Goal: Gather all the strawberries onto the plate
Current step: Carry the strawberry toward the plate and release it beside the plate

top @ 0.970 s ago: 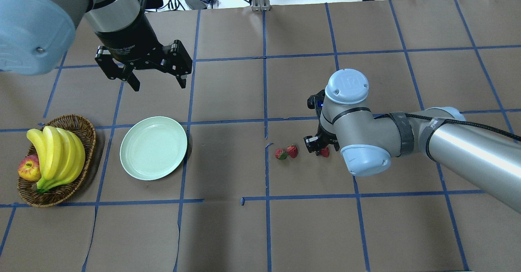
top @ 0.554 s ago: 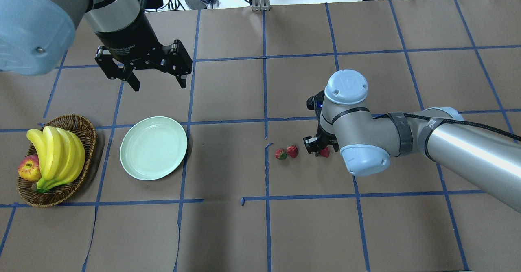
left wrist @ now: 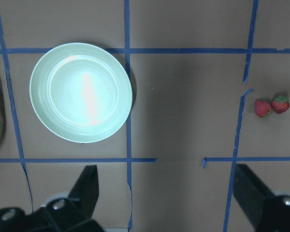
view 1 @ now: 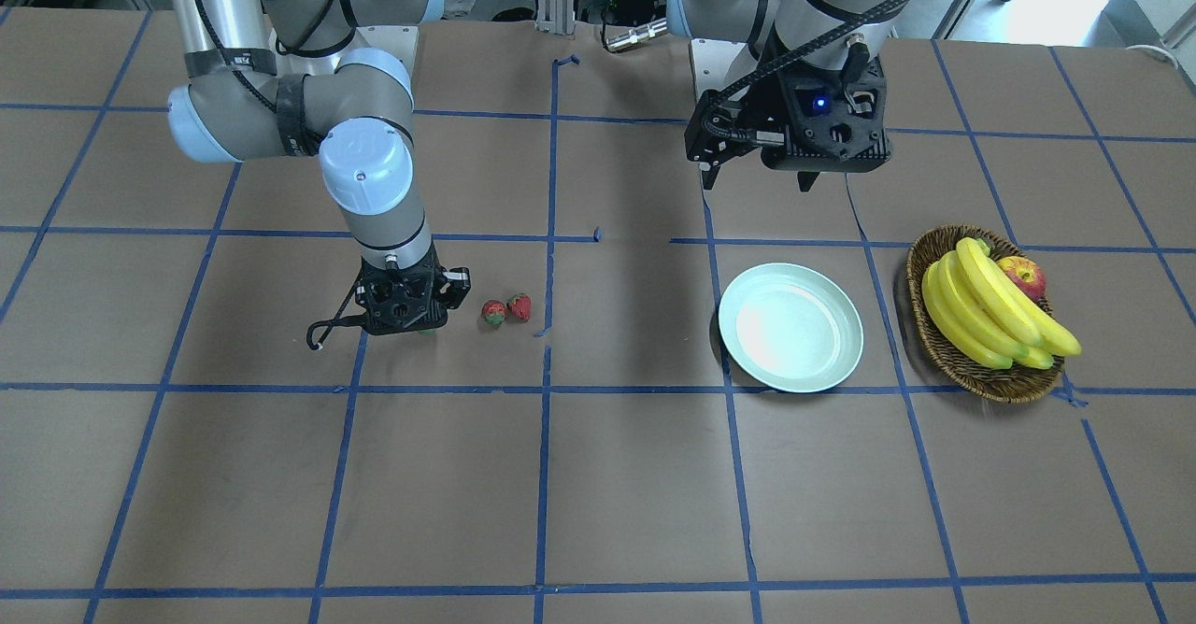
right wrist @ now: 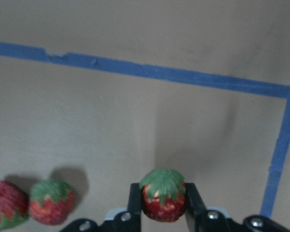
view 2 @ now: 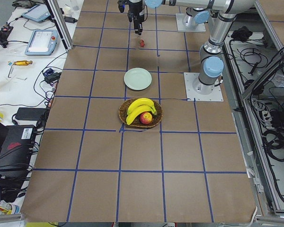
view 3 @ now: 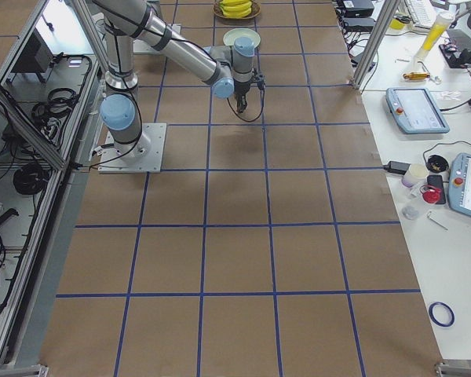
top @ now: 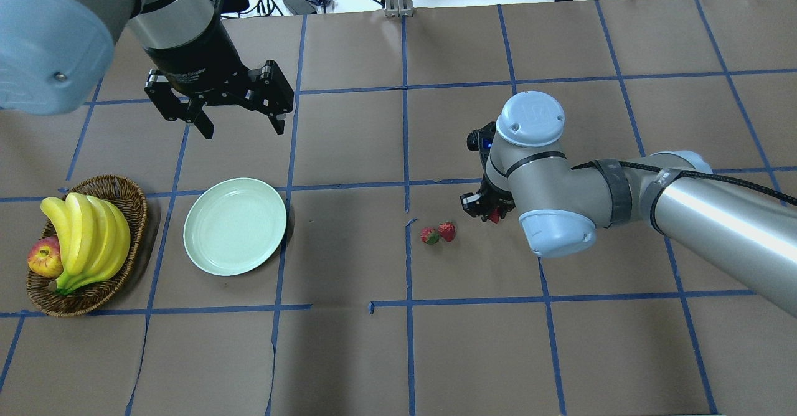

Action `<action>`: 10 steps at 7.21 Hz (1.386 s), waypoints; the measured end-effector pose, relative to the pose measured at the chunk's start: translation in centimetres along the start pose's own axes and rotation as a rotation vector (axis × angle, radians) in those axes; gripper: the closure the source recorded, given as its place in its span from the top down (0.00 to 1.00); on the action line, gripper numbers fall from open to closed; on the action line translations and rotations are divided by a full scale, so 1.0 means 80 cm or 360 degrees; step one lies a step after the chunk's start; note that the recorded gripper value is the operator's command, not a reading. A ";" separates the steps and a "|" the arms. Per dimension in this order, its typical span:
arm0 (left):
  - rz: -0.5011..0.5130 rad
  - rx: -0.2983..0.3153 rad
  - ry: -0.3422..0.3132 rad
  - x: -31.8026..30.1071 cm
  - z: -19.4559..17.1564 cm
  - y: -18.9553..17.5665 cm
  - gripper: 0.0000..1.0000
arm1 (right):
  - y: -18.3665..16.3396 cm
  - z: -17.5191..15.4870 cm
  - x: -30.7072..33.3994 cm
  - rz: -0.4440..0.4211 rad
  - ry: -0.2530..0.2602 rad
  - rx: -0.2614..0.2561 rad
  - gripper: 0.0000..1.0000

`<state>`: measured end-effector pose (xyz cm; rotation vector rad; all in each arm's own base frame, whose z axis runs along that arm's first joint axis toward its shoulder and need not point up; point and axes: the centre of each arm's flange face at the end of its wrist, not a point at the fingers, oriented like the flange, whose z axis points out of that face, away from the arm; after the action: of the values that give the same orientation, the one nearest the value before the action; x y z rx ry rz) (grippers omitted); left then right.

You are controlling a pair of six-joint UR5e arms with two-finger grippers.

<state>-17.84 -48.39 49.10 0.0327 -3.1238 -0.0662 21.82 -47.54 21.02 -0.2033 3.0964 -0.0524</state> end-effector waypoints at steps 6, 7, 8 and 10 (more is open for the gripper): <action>0.0003 0.0007 0.0001 0.000 -0.003 0.002 1.00 | 0.026 0.024 -0.217 0.0051 -0.0191 -0.0068 0.99; 0.0004 0.0008 0.0001 0.000 -0.003 0.002 1.00 | 0.023 0.026 -0.221 0.0037 -0.0159 -0.0055 1.00; 0.0003 0.0007 0.0001 0.000 -0.003 0.002 1.00 | 0.016 0.018 -0.220 0.0029 -0.0097 -0.0011 1.00; 0.0004 0.0009 0.0000 0.000 -0.004 0.003 1.00 | 0.012 -0.016 -0.202 0.0031 0.0034 0.0028 1.00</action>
<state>-17.82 -48.18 49.39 0.0286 -3.1237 -0.0571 37.65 -44.40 22.81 -0.1727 3.1177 -0.0821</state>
